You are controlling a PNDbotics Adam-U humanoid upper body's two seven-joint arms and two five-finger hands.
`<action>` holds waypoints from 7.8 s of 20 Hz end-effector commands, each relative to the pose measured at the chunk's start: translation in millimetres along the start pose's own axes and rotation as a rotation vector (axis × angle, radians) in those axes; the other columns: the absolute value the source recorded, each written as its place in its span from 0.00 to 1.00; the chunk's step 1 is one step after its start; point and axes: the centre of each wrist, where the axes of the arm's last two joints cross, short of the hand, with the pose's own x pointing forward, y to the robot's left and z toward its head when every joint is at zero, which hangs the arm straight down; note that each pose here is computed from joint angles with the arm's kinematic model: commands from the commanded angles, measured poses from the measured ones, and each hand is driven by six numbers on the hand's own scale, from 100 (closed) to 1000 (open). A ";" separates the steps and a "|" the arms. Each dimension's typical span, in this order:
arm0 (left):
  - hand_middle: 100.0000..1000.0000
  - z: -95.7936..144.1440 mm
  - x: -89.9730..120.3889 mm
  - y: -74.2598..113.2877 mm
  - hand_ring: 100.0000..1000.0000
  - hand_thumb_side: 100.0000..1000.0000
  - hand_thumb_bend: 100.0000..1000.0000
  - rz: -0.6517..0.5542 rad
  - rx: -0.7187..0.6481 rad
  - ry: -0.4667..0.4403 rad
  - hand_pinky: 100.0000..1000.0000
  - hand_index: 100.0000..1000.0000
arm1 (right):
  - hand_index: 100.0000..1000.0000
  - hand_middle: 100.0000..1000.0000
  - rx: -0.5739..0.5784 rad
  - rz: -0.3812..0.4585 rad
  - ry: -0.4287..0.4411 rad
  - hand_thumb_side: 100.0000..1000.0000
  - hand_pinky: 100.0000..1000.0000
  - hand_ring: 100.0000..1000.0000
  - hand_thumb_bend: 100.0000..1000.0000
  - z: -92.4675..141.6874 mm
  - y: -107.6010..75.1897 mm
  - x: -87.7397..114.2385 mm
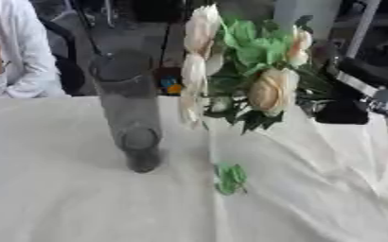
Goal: Arrange flowers into the vase.
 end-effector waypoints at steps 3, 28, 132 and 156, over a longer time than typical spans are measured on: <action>0.88 -4.8 4.9 -1.5 0.84 1.00 0.00 0.012 -0.009 -0.024 0.76 0.95 | 0.11 0.00 -0.070 -0.034 -0.082 0.41 0.00 0.00 0.00 -5.2 -21.0 19.8; 0.88 -1.9 4.7 -3.8 0.84 1.00 0.00 0.029 -0.015 -0.009 0.76 0.95 | 0.11 0.00 -0.270 -0.602 -0.350 0.50 0.03 0.02 0.00 -57.0 -50.3 89.6; 0.88 -7.8 7.3 -10.2 0.84 1.00 0.00 0.063 -0.081 -0.030 0.76 0.96 | 0.13 0.04 -0.518 -1.162 -0.682 0.56 0.13 0.10 0.00 -140.5 -109.7 178.9; 0.88 -9.0 7.8 -12.0 0.84 1.00 0.00 0.068 -0.076 -0.036 0.76 0.95 | 0.13 0.03 -0.466 -1.156 -0.746 0.56 0.14 0.10 0.00 -137.9 -101.3 180.1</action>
